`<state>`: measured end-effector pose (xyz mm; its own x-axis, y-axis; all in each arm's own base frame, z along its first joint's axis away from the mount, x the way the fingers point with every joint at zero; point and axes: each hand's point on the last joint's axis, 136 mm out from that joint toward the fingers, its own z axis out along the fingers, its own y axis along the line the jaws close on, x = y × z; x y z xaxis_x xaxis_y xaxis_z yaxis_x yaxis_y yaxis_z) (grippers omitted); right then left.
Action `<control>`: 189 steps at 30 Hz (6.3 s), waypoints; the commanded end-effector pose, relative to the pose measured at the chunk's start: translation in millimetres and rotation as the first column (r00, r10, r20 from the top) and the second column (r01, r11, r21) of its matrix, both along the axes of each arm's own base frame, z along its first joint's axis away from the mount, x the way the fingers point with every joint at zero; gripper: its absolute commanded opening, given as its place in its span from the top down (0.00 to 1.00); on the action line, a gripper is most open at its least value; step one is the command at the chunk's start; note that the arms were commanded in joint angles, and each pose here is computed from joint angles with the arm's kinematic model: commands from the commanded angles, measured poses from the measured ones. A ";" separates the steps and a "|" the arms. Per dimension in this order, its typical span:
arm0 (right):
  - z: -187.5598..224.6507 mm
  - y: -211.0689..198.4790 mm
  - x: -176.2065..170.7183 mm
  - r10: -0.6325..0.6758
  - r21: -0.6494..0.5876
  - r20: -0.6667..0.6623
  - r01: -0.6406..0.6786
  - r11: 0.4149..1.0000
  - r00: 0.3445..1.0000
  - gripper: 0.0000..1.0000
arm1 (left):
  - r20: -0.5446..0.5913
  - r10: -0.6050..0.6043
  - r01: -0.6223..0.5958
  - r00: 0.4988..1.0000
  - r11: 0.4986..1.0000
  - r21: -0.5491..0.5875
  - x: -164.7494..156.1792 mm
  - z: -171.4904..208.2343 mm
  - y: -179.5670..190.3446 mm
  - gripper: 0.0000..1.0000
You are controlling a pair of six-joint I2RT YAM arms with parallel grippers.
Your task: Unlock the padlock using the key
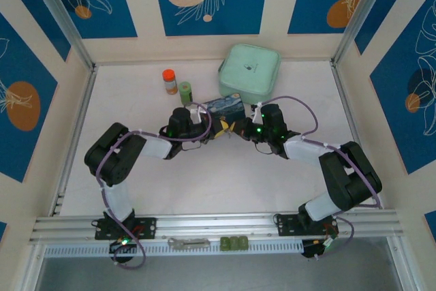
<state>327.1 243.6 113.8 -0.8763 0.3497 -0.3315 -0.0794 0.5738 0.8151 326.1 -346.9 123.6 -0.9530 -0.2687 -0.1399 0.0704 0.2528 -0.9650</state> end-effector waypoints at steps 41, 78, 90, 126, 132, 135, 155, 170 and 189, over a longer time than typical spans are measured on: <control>13.8 -13.3 -45.0 0.454 -0.740 0.197 -0.172 0.650 0.869 0.63 | 0.039 -0.175 0.174 0.984 0.984 0.030 -25.4 31.8 -18.4 1.00; -12.4 -21.3 -29.2 0.488 -0.939 0.116 -0.064 0.337 0.865 0.66 | 0.020 -0.169 0.170 0.985 0.986 -0.004 -20.8 40.3 -17.1 1.00; -0.4 -10.5 -23.4 0.482 -0.925 0.189 -0.010 0.380 0.855 0.71 | -0.001 -0.164 0.164 0.986 0.986 0.003 -23.6 31.5 -14.5 1.00; 13.0 13.1 -50.6 0.499 -0.002 0.034 -0.499 0.866 0.866 1.00 | 0.004 -0.156 0.156 0.988 0.988 -0.013 -28.8 20.9 -11.0 1.00; 16.9 0.2 -45.4 0.459 -0.118 0.037 -0.452 0.884 0.888 0.74 | 0.003 -0.153 0.153 0.988 0.988 -0.011 -26.8 19.3 -11.9 1.00; 22.1 -8.1 -45.7 0.437 -0.189 0.047 -0.421 0.887 0.898 0.55 | 0.000 -0.152 0.152 0.988 0.988 -0.012 -25.4 19.0 -12.4 1.00; 13.9 -21.1 -32.6 0.404 -0.783 0.108 -0.173 0.597 0.908 0.52 | 0.010 -0.159 0.159 0.987 0.987 -0.020 -20.0 26.8 -17.1 1.00; 10.0 -3.9 -25.9 0.475 -0.862 0.166 -0.107 0.496 0.864 0.62 | 0.008 -0.158 0.158 0.987 0.987 -0.025 -20.8 26.5 -16.6 1.00; 19.1 25.8 -45.0 0.471 -0.488 0.130 -0.357 0.796 0.872 1.00 | 0.001 -0.155 0.155 0.988 0.987 -0.033 -24.9 21.6 -13.6 1.00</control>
